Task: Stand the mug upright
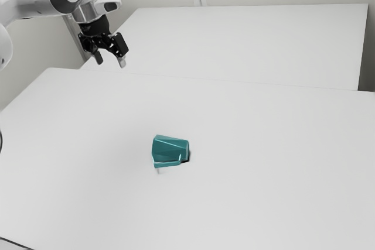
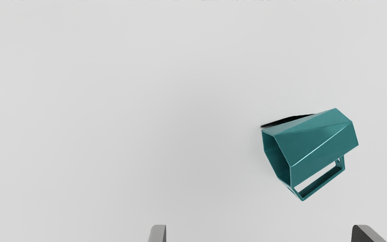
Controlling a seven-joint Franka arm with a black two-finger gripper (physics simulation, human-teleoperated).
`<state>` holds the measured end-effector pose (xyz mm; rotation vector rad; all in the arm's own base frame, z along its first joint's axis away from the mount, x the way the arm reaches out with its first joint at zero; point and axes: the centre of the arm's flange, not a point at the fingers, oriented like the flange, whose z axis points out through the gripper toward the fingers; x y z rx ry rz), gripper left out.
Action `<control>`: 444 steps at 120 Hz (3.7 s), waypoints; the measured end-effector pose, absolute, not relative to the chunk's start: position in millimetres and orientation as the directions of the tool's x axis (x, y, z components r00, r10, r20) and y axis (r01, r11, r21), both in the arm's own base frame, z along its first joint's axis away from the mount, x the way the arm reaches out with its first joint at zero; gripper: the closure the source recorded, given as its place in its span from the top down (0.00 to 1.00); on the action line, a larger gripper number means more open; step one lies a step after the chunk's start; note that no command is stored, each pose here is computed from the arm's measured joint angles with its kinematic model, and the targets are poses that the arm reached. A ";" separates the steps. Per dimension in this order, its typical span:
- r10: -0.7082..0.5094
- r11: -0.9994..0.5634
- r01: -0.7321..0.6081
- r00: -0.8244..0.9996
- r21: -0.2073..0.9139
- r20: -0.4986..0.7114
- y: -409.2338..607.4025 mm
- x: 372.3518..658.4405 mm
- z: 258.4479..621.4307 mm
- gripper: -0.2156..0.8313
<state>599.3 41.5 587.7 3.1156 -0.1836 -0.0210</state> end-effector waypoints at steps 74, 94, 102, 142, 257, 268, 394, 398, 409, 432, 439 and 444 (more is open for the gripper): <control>-0.010 -0.919 0.012 0.998 0.395 -0.055 71.0 575.4 502.6 0.79; 0.049 -0.838 0.082 0.996 0.540 -0.075 89.3 554.1 441.3 0.79; 0.052 -0.813 0.085 0.996 0.576 -0.073 83.3 548.2 416.2 0.79; 0.106 -0.727 0.106 0.994 0.678 -0.041 73.2 522.8 328.9 0.79; 0.130 -0.587 0.022 0.989 0.809 0.068 37.1 520.2 290.3 0.23; 0.123 -0.588 0.006 0.989 0.809 0.082 37.1 521.2 292.1 0.16; -0.379 -0.922 -0.383 0.922 0.052 0.075 36.1 564.4 448.8 0.04; -0.375 -0.924 -0.379 0.924 0.048 0.075 27.0 564.1 443.6 0.04; -0.368 -0.927 -0.372 0.926 0.044 0.079 0.4 562.0 428.5 0.04; -0.329 -0.942 -0.334 0.939 0.036 0.100 -26.7 565.5 415.2 0.04; -0.300 -0.952 -0.305 0.948 0.034 0.103 -21.4 567.1 413.2 0.04; -0.278 -0.959 -0.282 0.955 0.034 0.102 -15.8 568.4 410.1 0.04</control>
